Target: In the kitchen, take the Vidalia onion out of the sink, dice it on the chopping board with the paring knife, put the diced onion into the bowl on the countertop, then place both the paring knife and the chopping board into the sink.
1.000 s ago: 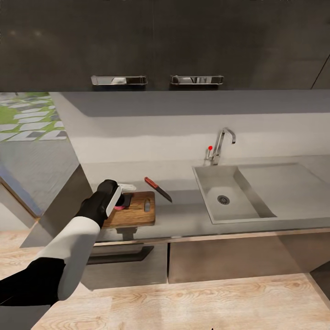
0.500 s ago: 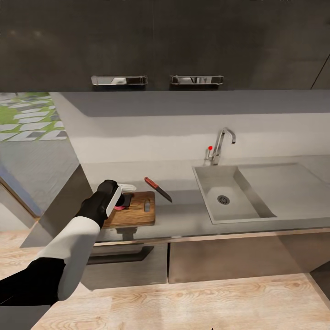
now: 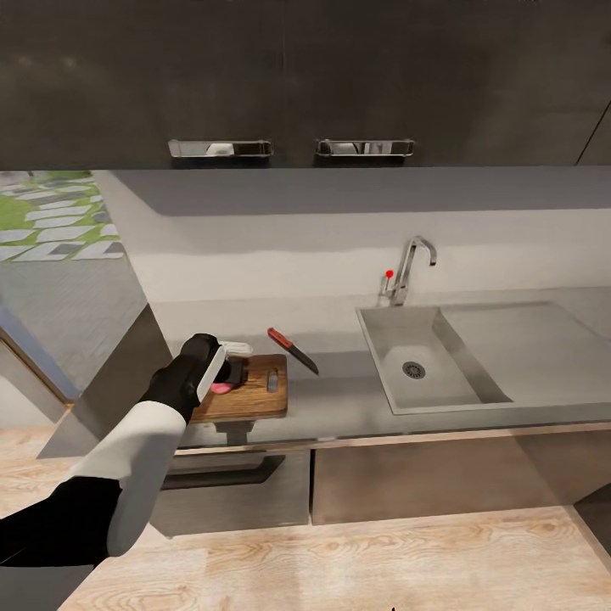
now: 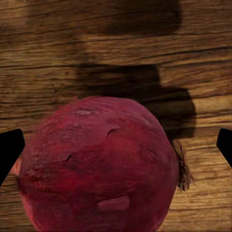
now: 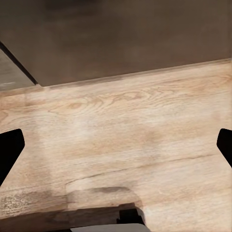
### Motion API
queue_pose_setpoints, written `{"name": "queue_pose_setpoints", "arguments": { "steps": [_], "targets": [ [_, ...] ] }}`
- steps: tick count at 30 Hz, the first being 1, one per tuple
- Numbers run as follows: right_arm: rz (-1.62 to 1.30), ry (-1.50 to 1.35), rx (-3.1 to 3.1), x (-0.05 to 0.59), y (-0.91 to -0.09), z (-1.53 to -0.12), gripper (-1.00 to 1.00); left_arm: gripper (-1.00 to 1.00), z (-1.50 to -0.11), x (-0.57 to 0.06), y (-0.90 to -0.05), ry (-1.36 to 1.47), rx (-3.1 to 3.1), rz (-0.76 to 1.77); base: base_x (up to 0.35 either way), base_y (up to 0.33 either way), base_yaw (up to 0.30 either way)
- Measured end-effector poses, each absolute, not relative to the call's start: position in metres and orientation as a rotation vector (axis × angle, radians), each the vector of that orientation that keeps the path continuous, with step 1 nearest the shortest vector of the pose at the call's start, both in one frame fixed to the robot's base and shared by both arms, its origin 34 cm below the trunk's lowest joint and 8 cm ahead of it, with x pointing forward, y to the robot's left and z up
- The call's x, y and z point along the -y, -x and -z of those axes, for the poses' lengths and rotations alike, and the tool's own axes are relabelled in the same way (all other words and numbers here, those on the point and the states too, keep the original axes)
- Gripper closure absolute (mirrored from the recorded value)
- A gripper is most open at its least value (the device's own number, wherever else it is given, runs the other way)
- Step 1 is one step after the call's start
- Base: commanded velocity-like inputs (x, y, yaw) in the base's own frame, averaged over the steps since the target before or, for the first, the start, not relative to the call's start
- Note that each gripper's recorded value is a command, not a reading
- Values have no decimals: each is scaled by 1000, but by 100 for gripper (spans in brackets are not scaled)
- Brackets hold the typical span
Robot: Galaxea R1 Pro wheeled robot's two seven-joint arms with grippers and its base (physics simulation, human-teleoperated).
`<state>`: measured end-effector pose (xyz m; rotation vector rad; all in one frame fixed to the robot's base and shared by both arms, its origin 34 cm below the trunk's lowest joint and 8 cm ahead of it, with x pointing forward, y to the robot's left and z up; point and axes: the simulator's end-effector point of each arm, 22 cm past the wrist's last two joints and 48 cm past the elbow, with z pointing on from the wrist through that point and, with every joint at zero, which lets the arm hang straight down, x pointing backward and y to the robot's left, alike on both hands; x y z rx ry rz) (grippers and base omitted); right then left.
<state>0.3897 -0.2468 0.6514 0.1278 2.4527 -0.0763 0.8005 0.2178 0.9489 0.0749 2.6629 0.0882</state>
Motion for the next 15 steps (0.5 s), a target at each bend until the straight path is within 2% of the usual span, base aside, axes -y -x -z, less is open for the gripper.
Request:
{"name": "queue_pose_setpoints", "arguments": {
  "steps": [9, 15],
  "targets": [
    [76, -128, -2453, 247, -390, -651, -100, -100, -956, -218, -805, -73, -2644, -87, 0, 0, 0],
    [76, -128, -2453, 247, -390, -651, -100, -100, -1008, -217, -830, -57, -2512, -75, 0, 0, 0]
  ]
}}
